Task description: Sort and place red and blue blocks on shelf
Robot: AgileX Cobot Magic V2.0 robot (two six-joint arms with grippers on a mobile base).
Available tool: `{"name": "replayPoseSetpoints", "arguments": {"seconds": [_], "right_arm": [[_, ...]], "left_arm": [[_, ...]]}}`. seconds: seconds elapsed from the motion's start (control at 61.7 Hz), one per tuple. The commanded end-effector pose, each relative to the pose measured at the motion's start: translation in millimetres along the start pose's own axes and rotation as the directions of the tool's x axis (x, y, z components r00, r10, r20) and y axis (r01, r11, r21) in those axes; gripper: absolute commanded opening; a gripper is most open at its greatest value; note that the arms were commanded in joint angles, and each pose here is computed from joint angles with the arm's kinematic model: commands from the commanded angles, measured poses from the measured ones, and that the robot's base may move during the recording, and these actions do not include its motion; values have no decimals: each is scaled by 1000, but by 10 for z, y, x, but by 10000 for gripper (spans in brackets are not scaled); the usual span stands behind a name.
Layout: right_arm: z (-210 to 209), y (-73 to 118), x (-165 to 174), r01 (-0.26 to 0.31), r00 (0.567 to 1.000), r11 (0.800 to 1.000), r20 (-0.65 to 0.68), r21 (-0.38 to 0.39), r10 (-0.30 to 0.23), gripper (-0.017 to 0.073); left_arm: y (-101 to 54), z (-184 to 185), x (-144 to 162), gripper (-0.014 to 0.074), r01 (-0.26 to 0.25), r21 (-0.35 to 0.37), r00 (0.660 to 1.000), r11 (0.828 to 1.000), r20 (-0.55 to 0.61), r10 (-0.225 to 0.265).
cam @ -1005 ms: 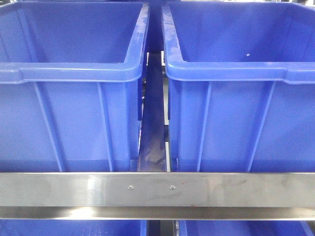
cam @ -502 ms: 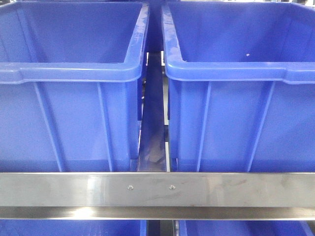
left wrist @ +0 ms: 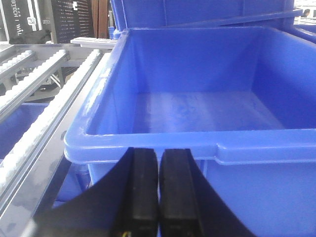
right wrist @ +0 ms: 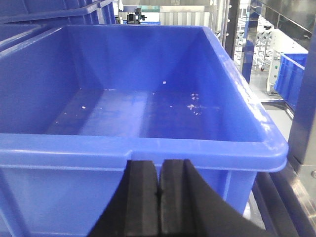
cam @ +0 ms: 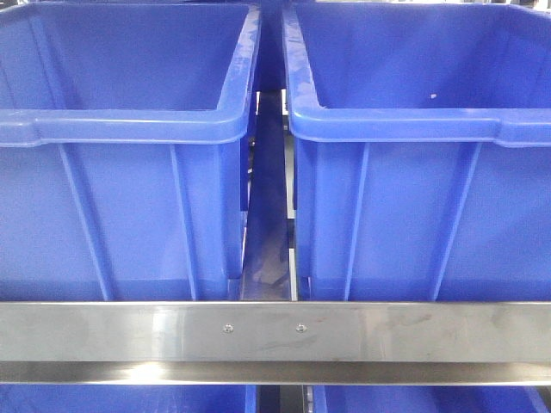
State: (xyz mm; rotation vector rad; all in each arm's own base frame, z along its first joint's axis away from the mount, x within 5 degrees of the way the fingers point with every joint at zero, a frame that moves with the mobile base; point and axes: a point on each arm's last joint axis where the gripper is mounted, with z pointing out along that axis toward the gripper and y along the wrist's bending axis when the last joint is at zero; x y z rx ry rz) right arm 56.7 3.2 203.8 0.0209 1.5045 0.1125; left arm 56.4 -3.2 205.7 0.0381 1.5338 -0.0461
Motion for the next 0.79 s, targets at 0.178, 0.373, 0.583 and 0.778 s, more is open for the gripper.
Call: {"name": "replayPoseSetpoints", "arguments": {"seconds": [0.178, 0.373, 0.583, 0.778], "right_arm": [[-29, 6, -159, 15, 992, 1000, 123, 2, -15, 56], [-29, 6, -159, 15, 992, 1000, 123, 2, -15, 56], [-29, 6, -159, 15, 992, 1000, 123, 2, -15, 56], [-29, 6, -159, 15, 992, 1000, 123, 2, -15, 56]], "left_arm": [[4, -10, -4, 125, 13, -1, 997, 1000, 78, -12], [4, -10, -4, 125, 13, -1, 997, 1000, 78, -12], [4, -10, -4, 125, 13, -1, 997, 1000, 78, -12], [4, -10, -4, 125, 13, -1, 997, 1000, 78, -12]]}}
